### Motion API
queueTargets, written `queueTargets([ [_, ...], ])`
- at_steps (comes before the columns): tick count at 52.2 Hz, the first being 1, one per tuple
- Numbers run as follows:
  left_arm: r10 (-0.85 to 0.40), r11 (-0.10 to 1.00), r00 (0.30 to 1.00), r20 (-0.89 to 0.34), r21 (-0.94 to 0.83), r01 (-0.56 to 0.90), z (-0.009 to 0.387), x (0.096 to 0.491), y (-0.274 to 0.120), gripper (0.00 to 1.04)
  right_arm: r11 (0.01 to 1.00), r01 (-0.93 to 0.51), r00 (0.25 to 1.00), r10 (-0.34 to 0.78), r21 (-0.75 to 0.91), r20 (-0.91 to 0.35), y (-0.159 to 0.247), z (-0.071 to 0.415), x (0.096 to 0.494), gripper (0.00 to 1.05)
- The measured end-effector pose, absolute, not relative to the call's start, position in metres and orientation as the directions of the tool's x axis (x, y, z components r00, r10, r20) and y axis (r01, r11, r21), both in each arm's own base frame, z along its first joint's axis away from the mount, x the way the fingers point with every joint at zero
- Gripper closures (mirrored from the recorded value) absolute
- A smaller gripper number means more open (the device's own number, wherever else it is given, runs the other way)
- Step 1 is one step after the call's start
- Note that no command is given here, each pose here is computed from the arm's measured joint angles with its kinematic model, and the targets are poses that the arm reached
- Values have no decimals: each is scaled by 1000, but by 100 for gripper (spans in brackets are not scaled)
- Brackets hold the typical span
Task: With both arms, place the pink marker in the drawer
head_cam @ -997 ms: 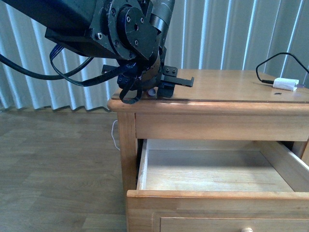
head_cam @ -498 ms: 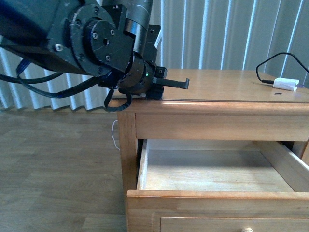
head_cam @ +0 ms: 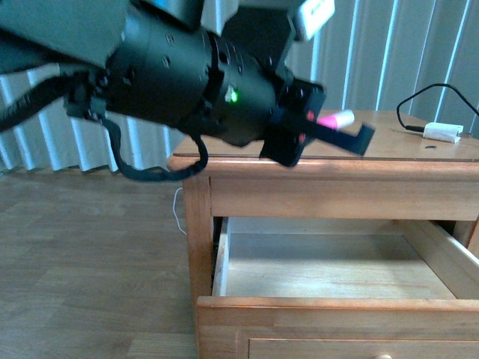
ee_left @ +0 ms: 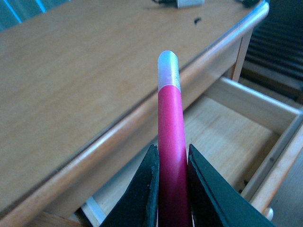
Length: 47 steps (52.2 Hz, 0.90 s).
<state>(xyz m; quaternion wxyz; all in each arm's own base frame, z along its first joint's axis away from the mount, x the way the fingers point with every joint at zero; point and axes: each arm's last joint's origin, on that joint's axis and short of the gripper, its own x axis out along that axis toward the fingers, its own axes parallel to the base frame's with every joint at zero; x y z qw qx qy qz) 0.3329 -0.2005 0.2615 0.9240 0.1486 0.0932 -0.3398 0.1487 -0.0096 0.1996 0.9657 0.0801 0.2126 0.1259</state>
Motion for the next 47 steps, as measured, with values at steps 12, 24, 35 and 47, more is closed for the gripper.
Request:
queueTargets([
  [12,-563,722,738,-371,214,658,214,342,-214,90,955,-209,878,277,208,-390,-10,200,149,9],
  [24,-514,730,725,-459,211,651,173,354,-223,90,955,-209,878,277,208,-390,-10,200,149,9],
  [35,-491,740,730,-475,215,638,162,360,-230,90,955,-209,878,277,208,-390,-10,200,149,9],
  [47,-457,764,764,-455,240,599,163,361,-232,60,955,-209,878,277,209,-390,-10,200,149,9],
])
